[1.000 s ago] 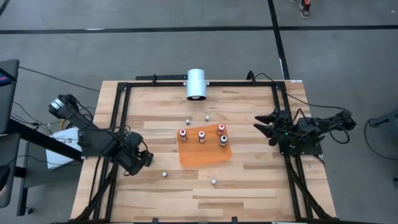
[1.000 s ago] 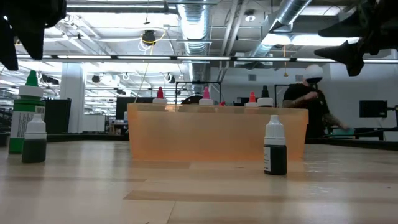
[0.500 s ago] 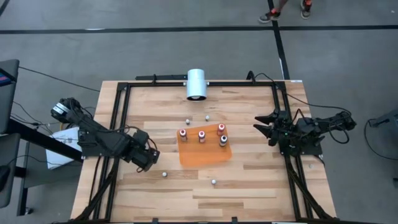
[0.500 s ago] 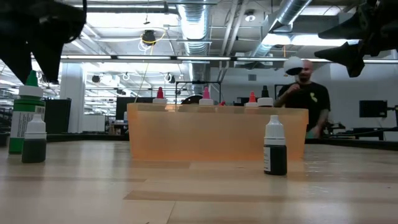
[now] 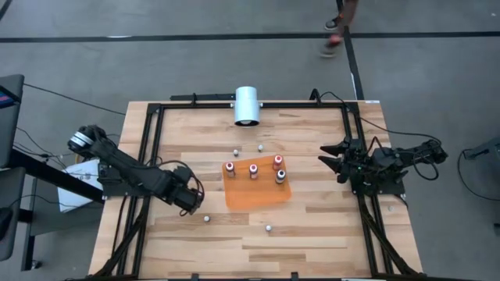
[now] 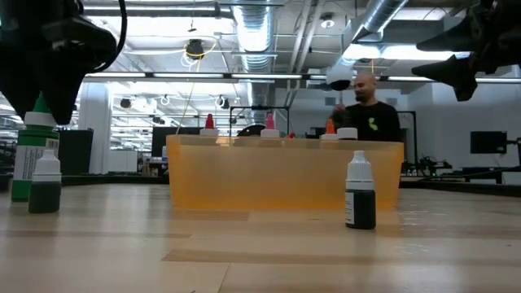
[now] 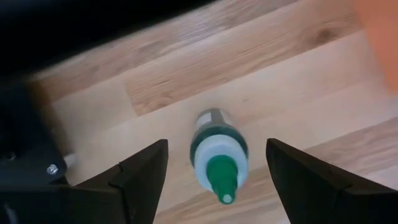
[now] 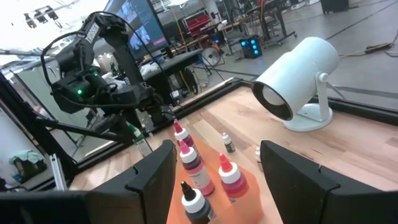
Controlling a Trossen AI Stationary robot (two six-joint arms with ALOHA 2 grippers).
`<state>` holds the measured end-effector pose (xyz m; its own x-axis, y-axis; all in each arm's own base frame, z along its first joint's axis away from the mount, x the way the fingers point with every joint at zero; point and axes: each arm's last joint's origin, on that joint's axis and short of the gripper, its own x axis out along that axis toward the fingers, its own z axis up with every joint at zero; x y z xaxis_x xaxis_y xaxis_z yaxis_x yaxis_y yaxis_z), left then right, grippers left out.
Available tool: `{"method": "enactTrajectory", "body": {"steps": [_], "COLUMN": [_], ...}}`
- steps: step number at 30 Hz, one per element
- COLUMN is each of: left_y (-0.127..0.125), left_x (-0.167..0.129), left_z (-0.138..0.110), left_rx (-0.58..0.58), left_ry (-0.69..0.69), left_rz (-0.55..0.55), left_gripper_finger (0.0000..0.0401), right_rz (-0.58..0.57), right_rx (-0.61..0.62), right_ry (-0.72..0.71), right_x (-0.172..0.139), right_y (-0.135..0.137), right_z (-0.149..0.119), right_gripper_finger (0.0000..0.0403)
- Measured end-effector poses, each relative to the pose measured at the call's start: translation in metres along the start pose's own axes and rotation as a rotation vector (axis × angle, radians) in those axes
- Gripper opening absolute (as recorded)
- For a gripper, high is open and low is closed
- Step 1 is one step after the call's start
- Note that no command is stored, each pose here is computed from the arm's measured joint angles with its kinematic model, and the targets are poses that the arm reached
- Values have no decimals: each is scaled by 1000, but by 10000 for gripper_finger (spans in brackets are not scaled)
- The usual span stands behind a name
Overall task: Pick & Place food coloring
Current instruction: Put the large green food coloring bottle into the orange container
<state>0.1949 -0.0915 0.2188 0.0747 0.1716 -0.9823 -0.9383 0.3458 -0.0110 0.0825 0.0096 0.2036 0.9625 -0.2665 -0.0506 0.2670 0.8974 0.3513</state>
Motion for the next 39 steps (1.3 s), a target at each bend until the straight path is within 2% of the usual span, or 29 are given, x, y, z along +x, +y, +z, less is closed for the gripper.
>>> {"method": "enactTrajectory", "body": {"steps": [8, 25, 39], "left_y": [-3, -7, -7], "left_x": [7, 10, 9], "left_z": [-2, -3, -3], "left_rx": [11, 5, -8], "left_ry": [14, 17, 20], "left_rz": [36, 43, 39], "left_gripper_finger": [258, 126, 115], "right_rz": [-1, 0, -1], "right_rx": [-1, 0, 0], "right_ry": [1, 0, 1], "right_x": [0, 0, 0], "right_y": [0, 0, 0], "right_z": [0, 0, 0], "right_gripper_finger": [221, 221, 221]}}
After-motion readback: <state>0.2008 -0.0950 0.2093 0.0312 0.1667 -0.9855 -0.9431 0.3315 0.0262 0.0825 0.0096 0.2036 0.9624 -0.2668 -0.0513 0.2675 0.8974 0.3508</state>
